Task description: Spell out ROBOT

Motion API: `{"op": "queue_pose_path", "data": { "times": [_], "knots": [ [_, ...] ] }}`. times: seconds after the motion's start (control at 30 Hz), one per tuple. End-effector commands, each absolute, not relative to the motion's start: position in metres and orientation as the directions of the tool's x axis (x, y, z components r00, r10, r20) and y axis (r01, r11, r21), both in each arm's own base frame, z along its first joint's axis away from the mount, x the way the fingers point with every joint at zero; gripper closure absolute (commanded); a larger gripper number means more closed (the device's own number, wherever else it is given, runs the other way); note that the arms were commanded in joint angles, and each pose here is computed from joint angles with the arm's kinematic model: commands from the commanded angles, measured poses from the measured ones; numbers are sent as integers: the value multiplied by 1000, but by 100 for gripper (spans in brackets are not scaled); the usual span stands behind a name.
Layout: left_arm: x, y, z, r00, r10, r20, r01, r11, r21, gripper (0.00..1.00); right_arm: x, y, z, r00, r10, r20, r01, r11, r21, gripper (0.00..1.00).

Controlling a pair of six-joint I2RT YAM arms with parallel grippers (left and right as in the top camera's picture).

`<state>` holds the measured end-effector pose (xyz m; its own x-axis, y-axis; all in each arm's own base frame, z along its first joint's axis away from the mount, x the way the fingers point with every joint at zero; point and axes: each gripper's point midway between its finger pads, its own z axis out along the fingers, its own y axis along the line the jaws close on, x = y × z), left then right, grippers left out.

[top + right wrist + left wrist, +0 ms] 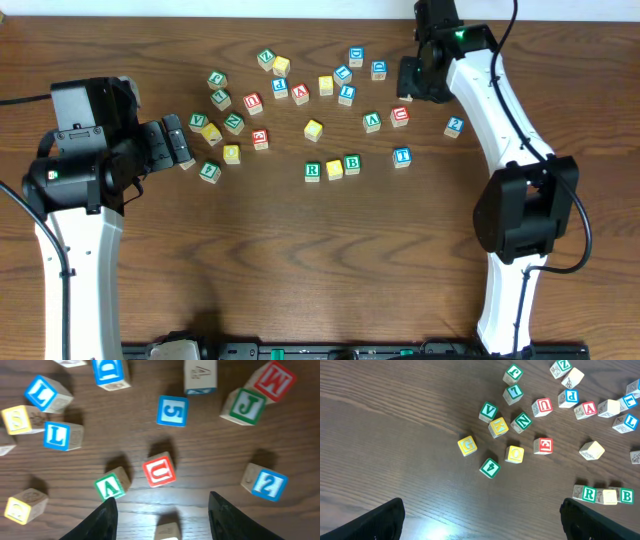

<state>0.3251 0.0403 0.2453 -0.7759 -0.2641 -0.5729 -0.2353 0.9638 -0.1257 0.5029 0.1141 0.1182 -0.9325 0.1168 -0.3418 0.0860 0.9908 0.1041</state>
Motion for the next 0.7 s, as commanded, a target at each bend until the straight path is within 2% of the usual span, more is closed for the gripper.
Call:
{"op": "queue_pose_path", "data": {
  "times": [0.0,0.4,0.67],
  "knots": [
    [328,43,254,-760,-275,-588,-248,960,-128,2,503,138,133,-924,108,-366,51,985,162,48],
    [328,43,254,-760,-275,-588,-248,960,-128,2,483,233,139,-915,-20,-404,-118,968,219,48],
    [328,43,254,-760,-275,-588,-248,960,-128,2,468,340,148,-853,-90,-515,-283,908,310,49]
  ]
}}
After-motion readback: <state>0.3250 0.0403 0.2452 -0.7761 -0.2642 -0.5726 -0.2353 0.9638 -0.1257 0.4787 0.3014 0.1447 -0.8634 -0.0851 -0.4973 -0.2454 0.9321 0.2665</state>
